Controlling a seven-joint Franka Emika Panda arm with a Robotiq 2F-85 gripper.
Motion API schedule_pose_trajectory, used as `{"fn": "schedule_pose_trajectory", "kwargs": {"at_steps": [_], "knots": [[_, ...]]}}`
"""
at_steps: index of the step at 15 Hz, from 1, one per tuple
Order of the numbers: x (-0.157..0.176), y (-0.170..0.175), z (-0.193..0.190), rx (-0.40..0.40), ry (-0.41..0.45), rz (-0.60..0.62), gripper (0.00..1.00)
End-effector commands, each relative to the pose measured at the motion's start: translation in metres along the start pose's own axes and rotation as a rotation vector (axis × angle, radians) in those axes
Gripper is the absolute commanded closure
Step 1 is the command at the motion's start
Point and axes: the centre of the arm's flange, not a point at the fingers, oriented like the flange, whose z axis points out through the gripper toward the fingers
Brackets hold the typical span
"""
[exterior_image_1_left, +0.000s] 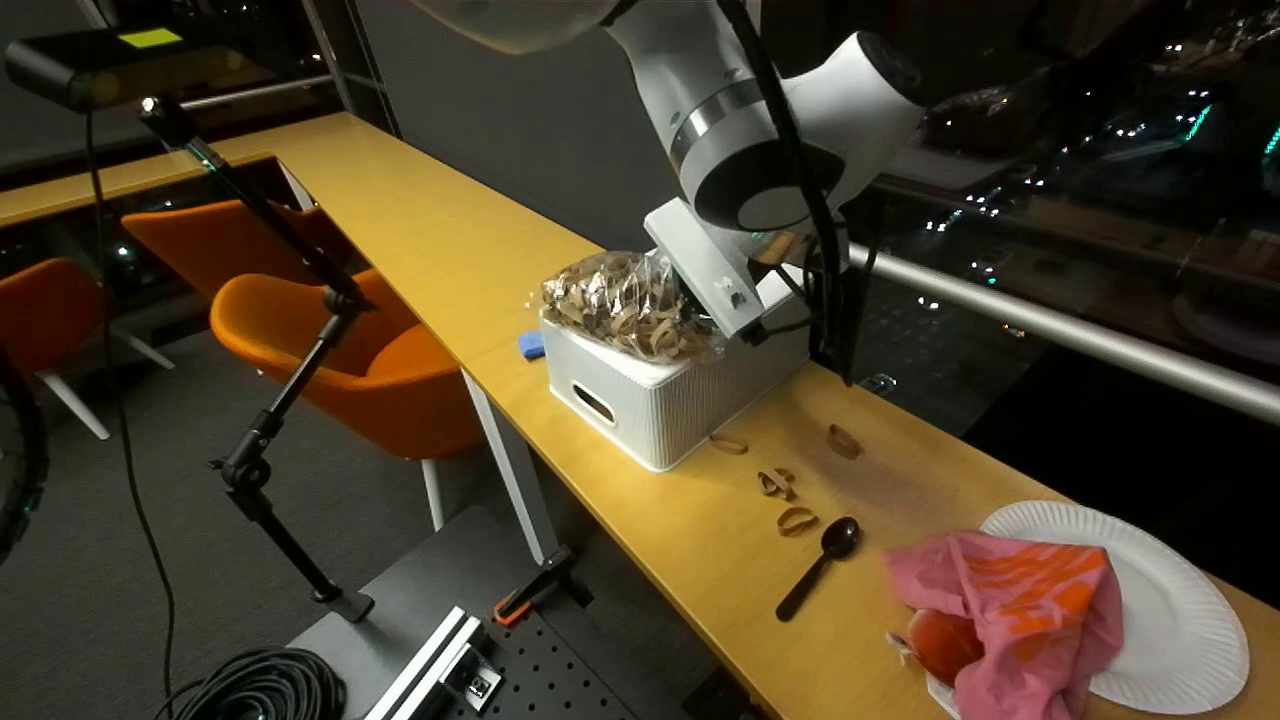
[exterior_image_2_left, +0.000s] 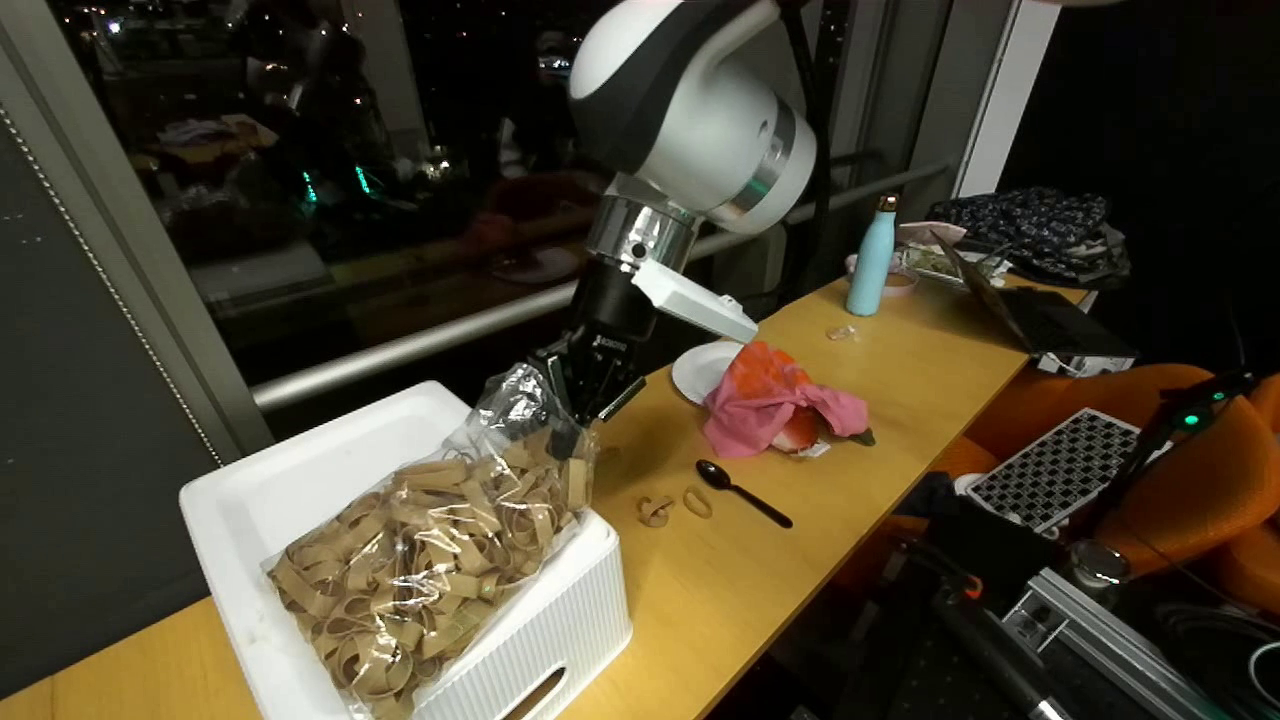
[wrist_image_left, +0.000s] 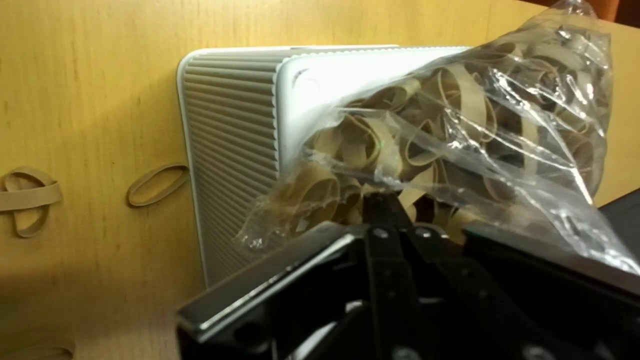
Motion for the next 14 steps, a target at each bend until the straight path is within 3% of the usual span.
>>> {"fn": "schedule_pose_trajectory", "kwargs": {"at_steps": [1, 13, 14], "knots": [[0.005, 0.001, 0.004, 0.066, -0.002, -0.017, 1.00], [0.021, -0.004, 0.035, 0.166, -0.060, -0.072, 1.00], [0.022, -0.007, 0.035, 0.168, -0.061, -0.079, 0.95]]}}
